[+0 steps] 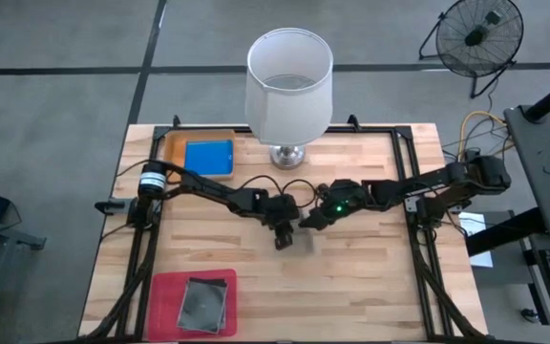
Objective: Pick & place jewel cases by type
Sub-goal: Put the black cd case into the pink bin
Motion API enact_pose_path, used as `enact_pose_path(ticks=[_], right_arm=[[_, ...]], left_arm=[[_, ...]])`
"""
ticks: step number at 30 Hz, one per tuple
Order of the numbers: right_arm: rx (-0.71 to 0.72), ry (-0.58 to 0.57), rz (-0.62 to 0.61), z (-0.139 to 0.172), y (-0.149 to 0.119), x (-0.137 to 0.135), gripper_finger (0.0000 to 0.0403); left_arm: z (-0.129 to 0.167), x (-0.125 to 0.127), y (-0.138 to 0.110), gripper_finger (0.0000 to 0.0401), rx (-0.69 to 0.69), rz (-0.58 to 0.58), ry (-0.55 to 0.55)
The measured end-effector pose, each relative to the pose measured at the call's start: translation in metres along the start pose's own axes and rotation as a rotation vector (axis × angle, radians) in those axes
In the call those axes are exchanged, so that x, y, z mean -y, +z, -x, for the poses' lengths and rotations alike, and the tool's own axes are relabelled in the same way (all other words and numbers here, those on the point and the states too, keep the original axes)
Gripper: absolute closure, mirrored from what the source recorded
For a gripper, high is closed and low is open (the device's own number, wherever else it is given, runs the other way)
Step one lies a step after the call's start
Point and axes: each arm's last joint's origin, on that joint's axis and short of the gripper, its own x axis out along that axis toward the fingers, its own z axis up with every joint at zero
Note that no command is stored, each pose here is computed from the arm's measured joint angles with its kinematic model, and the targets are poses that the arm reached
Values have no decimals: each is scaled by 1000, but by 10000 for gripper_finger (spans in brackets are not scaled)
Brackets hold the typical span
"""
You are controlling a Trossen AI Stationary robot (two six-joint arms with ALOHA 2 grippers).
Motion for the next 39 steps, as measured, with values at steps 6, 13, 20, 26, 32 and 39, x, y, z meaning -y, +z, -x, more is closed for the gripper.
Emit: enact_pose_path(ticks=[6, 13, 20, 26, 32, 39], right_arm=[[-25, -28, 20, -3, -1, -2, 161], [-30, -59, 22, -3, -2, -1, 165], [-27, -64, 19, -3, -2, -1, 167], [-27, -63, 18, -2, -2, -1, 168], [-28, -62, 14, -2, -2, -1, 168], [-35, -72, -13, -2, -3, 0, 168]], left_arm=[[0, -2, -1, 401, -11, 23, 12], [1, -1, 0, 401, -19, 40, 17], [5, 2, 12, 401, -11, 35, 34], [8, 5, 18, 401, -9, 39, 35], [8, 8, 18, 401, -22, 51, 32], [9, 11, 17, 401, -33, 66, 29]])
